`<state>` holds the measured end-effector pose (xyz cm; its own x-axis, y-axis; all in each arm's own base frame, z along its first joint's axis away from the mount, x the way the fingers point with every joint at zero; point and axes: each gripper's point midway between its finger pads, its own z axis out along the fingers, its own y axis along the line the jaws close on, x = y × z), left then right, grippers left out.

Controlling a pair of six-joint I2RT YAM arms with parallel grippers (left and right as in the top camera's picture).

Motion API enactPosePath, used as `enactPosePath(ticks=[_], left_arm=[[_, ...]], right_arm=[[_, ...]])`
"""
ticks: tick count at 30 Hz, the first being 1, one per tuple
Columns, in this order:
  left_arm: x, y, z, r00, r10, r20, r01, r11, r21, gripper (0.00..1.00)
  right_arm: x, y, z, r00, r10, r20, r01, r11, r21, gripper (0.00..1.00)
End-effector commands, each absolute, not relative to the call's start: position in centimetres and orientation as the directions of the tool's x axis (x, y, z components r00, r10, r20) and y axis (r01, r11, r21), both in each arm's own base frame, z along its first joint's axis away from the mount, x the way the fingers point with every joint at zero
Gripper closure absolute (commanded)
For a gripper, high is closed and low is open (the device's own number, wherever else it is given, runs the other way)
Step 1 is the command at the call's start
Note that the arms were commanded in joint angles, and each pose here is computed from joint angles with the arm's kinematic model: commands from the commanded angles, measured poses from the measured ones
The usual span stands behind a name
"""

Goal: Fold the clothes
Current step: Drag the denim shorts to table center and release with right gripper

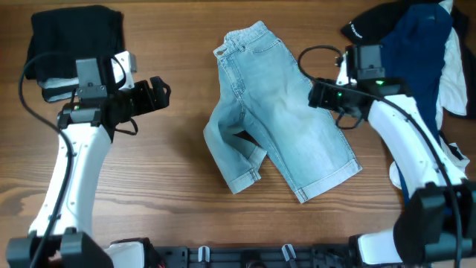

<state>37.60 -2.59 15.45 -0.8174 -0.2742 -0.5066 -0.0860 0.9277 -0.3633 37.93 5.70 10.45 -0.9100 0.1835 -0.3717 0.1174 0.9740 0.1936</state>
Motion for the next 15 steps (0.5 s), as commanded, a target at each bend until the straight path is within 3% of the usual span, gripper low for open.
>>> enactPosePath(ticks=[1,3,7,11,15], left_arm=[[38.6,-3.5,12.2,-0.862,-0.232,-0.451,-0.079,0.94,-0.332,0.05],[39.0,-4.7,9.8,-0.889,-0.19,-0.416,-0.051,0.945,-0.323,0.05],[40.4,-8.0,7.3,-0.901,-0.108,-0.421,0.045,0.94,-0.339,0.05],[40.5,-11.0,6.7,-0.903,-0.053,-0.426,0.116,0.925,-0.362,0.05],[40.4,-11.0,6.7,-0.905,-0.052,-0.423,0.116,0.925,-0.363,0.05]], right_arm=[[37.9,6.3,6.9,-0.944,0.127,-0.303,0.076,0.982,0.174,0.12],[37.7,7.3,5.2,-0.96,0.121,-0.251,0.067,0.974,0.215,0.11],[38.8,9.9,6.4,-0.951,0.083,-0.296,-0.027,0.937,0.348,0.14],[38.7,6.5,5.2,-0.945,0.147,-0.291,0.097,0.979,0.18,0.18],[38.4,5.0,2.6,-0.96,0.119,-0.255,0.102,0.992,0.078,0.18]])
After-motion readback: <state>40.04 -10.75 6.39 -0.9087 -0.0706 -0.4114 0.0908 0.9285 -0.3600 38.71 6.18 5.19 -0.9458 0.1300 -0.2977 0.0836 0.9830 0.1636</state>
